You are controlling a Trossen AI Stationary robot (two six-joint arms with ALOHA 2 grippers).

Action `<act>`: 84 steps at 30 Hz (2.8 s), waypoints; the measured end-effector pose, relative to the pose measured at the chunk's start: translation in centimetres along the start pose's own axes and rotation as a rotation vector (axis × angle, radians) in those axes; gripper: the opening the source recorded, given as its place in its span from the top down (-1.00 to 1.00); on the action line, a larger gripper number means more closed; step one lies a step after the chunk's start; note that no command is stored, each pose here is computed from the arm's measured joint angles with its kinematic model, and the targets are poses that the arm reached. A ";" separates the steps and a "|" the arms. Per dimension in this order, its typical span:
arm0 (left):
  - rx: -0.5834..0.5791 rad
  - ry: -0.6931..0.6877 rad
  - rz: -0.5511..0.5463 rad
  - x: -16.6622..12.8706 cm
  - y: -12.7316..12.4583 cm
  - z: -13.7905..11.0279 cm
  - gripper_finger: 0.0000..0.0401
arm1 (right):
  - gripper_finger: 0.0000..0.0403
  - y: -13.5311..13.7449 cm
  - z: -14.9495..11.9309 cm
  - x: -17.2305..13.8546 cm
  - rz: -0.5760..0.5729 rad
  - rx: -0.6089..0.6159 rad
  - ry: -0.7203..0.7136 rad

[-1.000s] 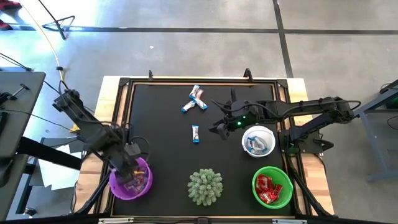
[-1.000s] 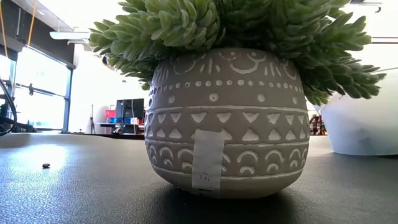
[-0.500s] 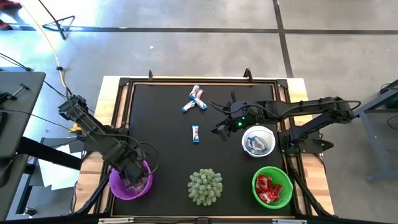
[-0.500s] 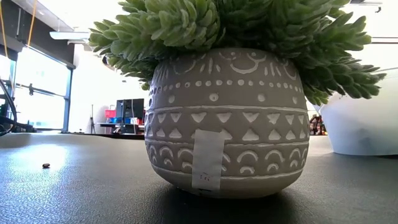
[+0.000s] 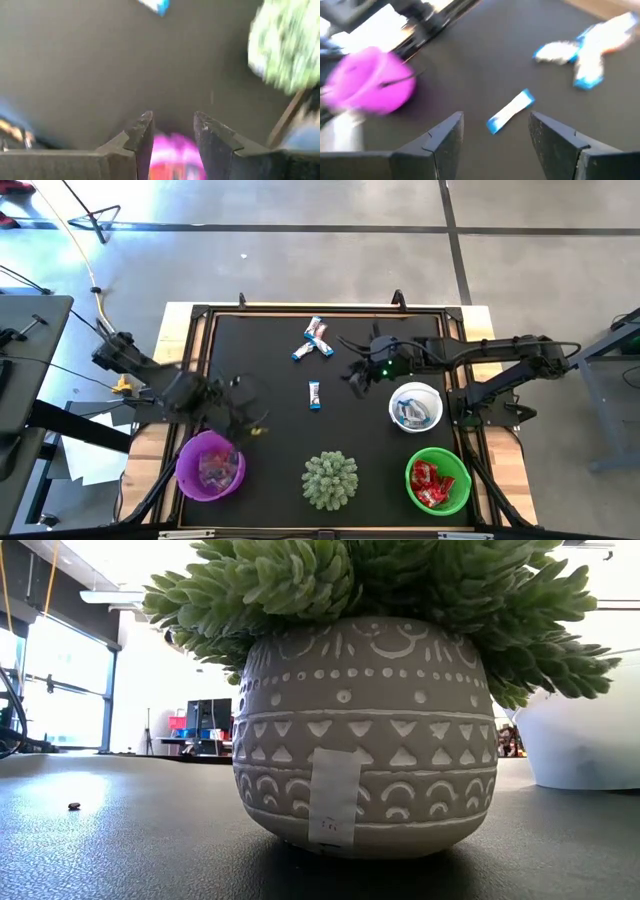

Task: Sort candy
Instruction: Put the transparent candy wrapper into the purple bucket

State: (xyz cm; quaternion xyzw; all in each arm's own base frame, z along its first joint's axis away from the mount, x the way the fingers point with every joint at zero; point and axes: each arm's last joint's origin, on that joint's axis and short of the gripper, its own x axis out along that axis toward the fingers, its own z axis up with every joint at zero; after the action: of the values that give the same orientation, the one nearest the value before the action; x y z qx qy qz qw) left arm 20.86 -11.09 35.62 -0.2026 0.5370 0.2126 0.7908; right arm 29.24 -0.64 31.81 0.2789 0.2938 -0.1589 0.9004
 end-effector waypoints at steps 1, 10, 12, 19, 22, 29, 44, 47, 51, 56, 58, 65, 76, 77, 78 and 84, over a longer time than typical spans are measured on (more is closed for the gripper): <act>-0.023 -0.056 0.007 -0.5 0.2 0.7 0.37 | -0.09 -0.2 0.3 0.0 -0.044 -0.029 -0.039; -0.192 -0.529 0.086 -5.4 1.8 4.8 0.37 | -0.09 -2.0 1.2 1.6 -0.310 0.180 -0.233; -0.161 -0.590 0.117 -6.3 2.2 5.3 0.37 | -0.09 -2.3 1.2 2.4 -0.345 0.205 -0.246; -0.098 -0.679 0.210 -8.5 5.3 6.1 0.37 | -0.09 -3.8 0.9 6.7 -0.411 0.281 -0.228; -0.072 -0.733 0.289 -9.6 7.2 6.2 0.37 | -0.09 -4.4 1.5 8.2 -0.396 0.320 -0.277; -0.076 -0.805 0.432 -12.1 11.6 5.5 0.37 | -0.09 -7.8 2.5 11.7 -0.404 0.501 -0.332; 0.044 -0.788 0.562 -14.2 15.1 4.0 0.37 | -0.09 -12.6 2.8 17.5 -0.201 0.810 -0.305; 0.043 -0.789 0.581 -14.4 15.4 4.0 0.37 | -0.09 -13.7 2.6 17.4 -0.256 0.853 -0.283; 0.020 -0.785 0.601 -14.4 15.7 4.1 0.37 | -0.09 -14.8 3.1 17.0 -0.337 0.851 -0.226; -0.019 -0.786 0.626 -14.4 16.1 4.4 0.37 | -0.09 -15.0 5.5 15.9 -0.379 0.756 -0.177; -0.037 -0.790 0.634 -14.5 16.3 4.5 0.37 | -0.09 -15.0 7.0 15.4 -0.386 0.717 -0.180; -0.039 -0.772 0.676 -14.5 16.7 4.7 0.37 | -0.09 -17.4 9.1 16.1 -0.446 0.675 0.034; -0.051 -0.749 0.680 -14.3 17.1 4.9 0.37 | -0.09 -17.5 11.4 20.4 -0.406 0.618 0.110; -0.053 -0.748 0.682 -14.3 17.1 4.9 0.37 | -0.09 -17.6 11.4 20.7 -0.425 0.612 0.121; -0.054 -0.747 0.681 -14.3 17.1 4.9 0.37 | -0.09 -17.8 11.4 20.9 -0.441 0.612 0.133; -0.001 -0.720 0.682 -14.3 17.2 4.9 0.37 | -0.09 -18.8 10.1 22.7 -0.481 0.629 0.238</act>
State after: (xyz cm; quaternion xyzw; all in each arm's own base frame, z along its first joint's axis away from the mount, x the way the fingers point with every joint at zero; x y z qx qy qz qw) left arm 10.35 4.15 49.06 0.0706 0.2652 0.5158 0.8116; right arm 42.86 -24.36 16.86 0.4801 0.3899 -0.4136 0.6681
